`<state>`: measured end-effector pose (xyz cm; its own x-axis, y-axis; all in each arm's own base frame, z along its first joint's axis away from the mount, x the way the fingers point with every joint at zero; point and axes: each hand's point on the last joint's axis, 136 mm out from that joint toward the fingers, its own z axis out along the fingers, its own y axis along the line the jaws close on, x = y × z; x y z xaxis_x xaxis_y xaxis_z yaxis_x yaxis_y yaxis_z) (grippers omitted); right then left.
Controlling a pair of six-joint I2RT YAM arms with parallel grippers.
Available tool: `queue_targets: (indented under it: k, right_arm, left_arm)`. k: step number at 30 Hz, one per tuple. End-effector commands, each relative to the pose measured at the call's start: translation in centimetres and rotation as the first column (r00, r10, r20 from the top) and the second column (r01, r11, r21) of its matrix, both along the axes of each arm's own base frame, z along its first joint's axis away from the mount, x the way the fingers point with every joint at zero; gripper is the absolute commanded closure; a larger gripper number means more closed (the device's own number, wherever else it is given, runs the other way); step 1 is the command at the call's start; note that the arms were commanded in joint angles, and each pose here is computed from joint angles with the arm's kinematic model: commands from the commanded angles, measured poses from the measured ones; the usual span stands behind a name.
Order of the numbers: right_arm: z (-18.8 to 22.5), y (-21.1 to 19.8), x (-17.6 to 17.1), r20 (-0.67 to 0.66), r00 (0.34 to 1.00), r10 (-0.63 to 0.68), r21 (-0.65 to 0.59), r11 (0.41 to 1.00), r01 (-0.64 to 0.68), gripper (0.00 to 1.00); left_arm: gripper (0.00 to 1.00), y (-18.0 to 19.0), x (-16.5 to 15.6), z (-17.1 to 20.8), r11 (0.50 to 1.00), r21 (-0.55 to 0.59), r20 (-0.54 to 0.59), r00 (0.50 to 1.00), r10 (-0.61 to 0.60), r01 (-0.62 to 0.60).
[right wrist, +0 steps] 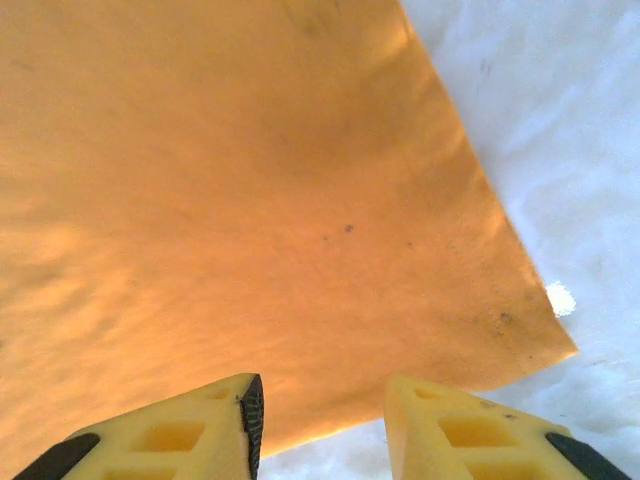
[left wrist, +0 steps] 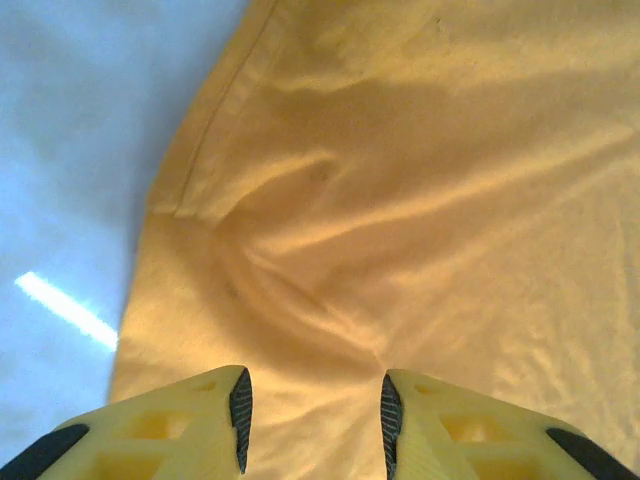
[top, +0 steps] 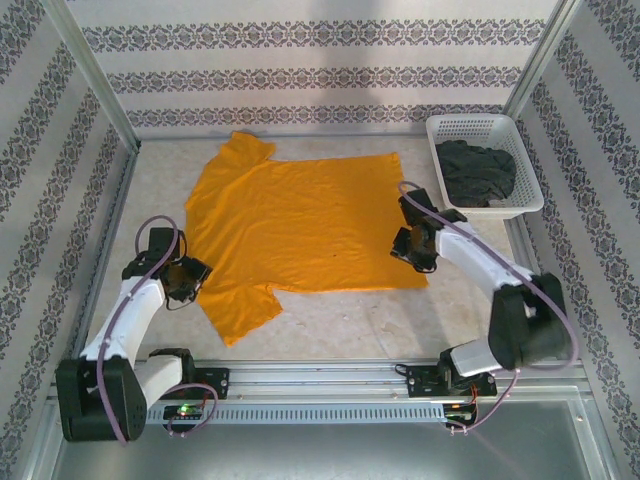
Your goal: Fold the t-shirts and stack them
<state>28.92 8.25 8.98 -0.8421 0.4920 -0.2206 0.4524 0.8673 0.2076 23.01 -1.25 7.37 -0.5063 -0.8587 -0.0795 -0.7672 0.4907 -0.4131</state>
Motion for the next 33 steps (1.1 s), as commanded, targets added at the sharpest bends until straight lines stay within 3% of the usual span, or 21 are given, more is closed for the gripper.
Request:
queue_targets:
  k: [1, 11, 22, 27, 31, 33]
  right_arm:
    - [1.5, -0.8, -0.3, 0.057, 0.998, 0.034, -0.031, 0.999, -0.032, 0.60]
    - [0.4, 0.3, -4.1, -0.024, 0.998, 0.052, 0.071, 0.996, -0.050, 0.58]
    - [-1.1, -0.8, -5.5, -0.054, 0.999, 0.010, 0.075, 0.997, -0.006, 0.58]
    - [-1.6, -1.4, -6.3, -0.066, 0.998, -0.017, 0.065, 0.998, 0.022, 0.58]
    - [-2.2, -2.7, -7.6, -0.087, 0.992, -0.094, 0.042, 0.994, 0.098, 0.59]
    - [-2.4, -3.9, -8.4, -0.098, 0.982, -0.161, 0.011, 0.987, 0.162, 0.58]
  left_arm:
    - [0.60, -0.7, -6.0, -1.3, 0.999, 0.012, -0.216, 0.975, -0.048, 0.052]
    - [0.59, -5.6, -12.8, -3.5, 0.977, -0.108, -0.361, 0.908, -0.212, 0.185]
    - [0.60, -7.8, -12.1, -6.0, 0.972, -0.134, -0.350, 0.909, -0.227, 0.191]
    - [0.72, -8.2, -10.2, -6.5, 0.979, -0.105, -0.315, 0.928, -0.199, 0.174]
    - [0.99, -7.0, -10.0, -6.0, 0.985, -0.032, -0.319, 0.932, -0.171, 0.170]
    - [1.00, -6.0, -10.8, -5.3, 0.985, 0.009, -0.334, 0.929, -0.159, 0.172]
